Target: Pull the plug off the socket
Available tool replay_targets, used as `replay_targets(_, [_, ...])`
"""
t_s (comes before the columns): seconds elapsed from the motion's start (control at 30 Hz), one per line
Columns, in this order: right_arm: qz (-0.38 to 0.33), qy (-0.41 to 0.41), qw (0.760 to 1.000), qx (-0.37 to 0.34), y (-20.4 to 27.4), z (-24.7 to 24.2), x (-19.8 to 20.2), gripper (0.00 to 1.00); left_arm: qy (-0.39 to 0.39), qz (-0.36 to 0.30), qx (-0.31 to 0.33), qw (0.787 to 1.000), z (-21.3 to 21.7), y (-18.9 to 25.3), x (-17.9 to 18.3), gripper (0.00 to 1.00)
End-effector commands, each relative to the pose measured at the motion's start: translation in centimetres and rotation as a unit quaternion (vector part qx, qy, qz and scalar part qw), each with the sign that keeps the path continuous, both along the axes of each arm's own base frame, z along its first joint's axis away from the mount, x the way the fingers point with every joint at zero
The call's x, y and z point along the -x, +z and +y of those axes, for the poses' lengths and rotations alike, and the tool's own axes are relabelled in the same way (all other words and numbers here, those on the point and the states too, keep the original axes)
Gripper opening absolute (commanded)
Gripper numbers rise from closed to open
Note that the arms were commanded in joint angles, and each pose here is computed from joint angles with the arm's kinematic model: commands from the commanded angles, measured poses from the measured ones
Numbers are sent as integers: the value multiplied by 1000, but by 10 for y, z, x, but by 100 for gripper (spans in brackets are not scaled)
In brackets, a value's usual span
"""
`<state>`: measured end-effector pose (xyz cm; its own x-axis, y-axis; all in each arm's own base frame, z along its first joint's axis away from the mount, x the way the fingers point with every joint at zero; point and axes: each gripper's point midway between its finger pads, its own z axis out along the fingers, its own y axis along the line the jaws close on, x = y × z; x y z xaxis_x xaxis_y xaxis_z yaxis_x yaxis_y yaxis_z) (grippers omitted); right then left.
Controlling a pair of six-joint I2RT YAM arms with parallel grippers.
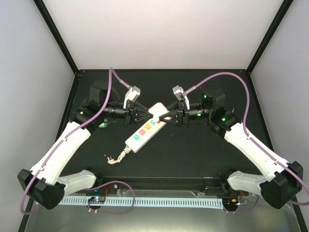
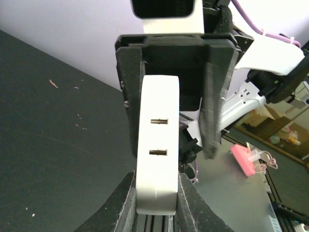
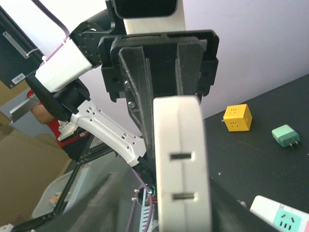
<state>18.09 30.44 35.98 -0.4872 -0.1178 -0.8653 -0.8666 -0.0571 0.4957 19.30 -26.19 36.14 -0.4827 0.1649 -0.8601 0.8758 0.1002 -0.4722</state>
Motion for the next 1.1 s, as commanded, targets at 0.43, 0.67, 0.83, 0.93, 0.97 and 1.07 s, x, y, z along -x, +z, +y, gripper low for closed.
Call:
replay_targets(0.43, [0, 34, 999, -24, 19, 3, 10, 49, 42, -13, -29, 999, 4, -21, -18, 1])
replay_targets(0.67, [-23, 51, 997, -45, 46, 2, 16, 46, 41, 9, -48, 998, 3, -39, -22, 2])
replay_targets(0.83, [-43, 57, 996, -54, 65, 0, 19, 47, 43, 10, -59, 997, 3, -46, -24, 2])
replay_targets(0.93, [-58, 45, 996, -49, 68, 0, 15, 57, 41, 5, -62, 997, 4, -46, -22, 1])
replay_targets(0.97, [-60, 35, 997, -46, 67, 0, 10, 62, 40, 4, -64, 997, 4, -47, -22, 1])
replay_targets(1.07, [-58, -5, 998, -37, 62, -1, -8, 74, 40, -4, -73, 996, 6, -49, -21, 1])
